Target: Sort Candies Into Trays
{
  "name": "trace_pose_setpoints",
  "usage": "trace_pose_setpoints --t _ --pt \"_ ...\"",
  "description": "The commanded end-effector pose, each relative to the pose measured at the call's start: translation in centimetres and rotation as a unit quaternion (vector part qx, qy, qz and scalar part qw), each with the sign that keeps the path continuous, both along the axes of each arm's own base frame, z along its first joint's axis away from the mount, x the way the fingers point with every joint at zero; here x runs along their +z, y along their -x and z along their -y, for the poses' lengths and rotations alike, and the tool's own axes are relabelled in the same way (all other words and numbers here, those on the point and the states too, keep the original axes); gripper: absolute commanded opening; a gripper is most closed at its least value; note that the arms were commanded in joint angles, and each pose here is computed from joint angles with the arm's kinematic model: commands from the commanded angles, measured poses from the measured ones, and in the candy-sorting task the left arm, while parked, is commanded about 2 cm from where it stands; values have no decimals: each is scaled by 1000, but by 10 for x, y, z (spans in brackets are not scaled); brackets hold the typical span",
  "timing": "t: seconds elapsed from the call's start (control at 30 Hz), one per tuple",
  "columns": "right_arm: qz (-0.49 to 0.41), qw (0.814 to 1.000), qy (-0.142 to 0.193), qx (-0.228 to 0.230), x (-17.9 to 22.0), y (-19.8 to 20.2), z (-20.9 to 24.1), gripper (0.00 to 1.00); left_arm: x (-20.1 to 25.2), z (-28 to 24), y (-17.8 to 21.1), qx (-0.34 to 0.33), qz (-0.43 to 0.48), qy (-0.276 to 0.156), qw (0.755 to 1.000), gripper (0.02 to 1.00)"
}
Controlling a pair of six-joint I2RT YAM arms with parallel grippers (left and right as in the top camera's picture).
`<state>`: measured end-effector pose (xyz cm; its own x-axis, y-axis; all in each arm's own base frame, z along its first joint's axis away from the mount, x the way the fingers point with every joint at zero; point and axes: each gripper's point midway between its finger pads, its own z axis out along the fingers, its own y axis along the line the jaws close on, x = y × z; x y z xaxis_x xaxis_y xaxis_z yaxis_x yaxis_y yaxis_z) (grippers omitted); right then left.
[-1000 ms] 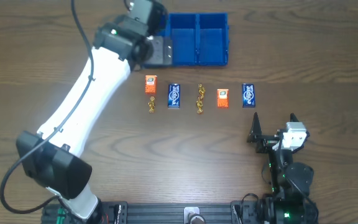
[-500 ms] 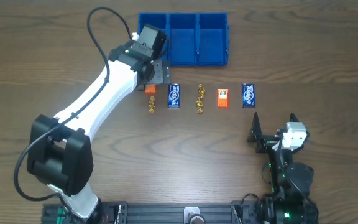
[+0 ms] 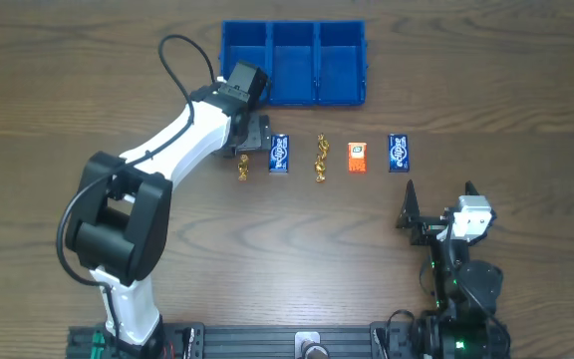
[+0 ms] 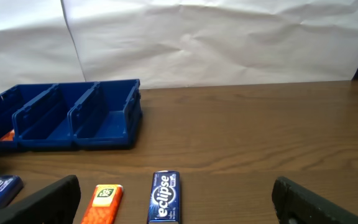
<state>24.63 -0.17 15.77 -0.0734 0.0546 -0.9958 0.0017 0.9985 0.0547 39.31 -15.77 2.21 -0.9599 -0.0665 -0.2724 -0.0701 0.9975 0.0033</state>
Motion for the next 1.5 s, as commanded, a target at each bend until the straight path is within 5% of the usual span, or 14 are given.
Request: trace_pose_setpoints --t 0.03,0.3,1.07,1.3,1.5 --pt "-1 1000 6 4 -1 0 -2 998 -1 0 -3 5 -1 11 1000 936" --pt "-1 1000 6 4 -1 0 -2 998 2 14 -13 -45 18 34 998 906" --pt "-1 1000 6 4 -1 0 -2 998 -23 7 -13 -38 -4 25 999 860" --pt "-1 1000 6 4 -1 0 -2 998 -23 7 -13 -38 -3 26 999 654" --pt "-1 1000 6 4 -1 0 -2 998 -24 7 -13 -38 -4 25 999 384"
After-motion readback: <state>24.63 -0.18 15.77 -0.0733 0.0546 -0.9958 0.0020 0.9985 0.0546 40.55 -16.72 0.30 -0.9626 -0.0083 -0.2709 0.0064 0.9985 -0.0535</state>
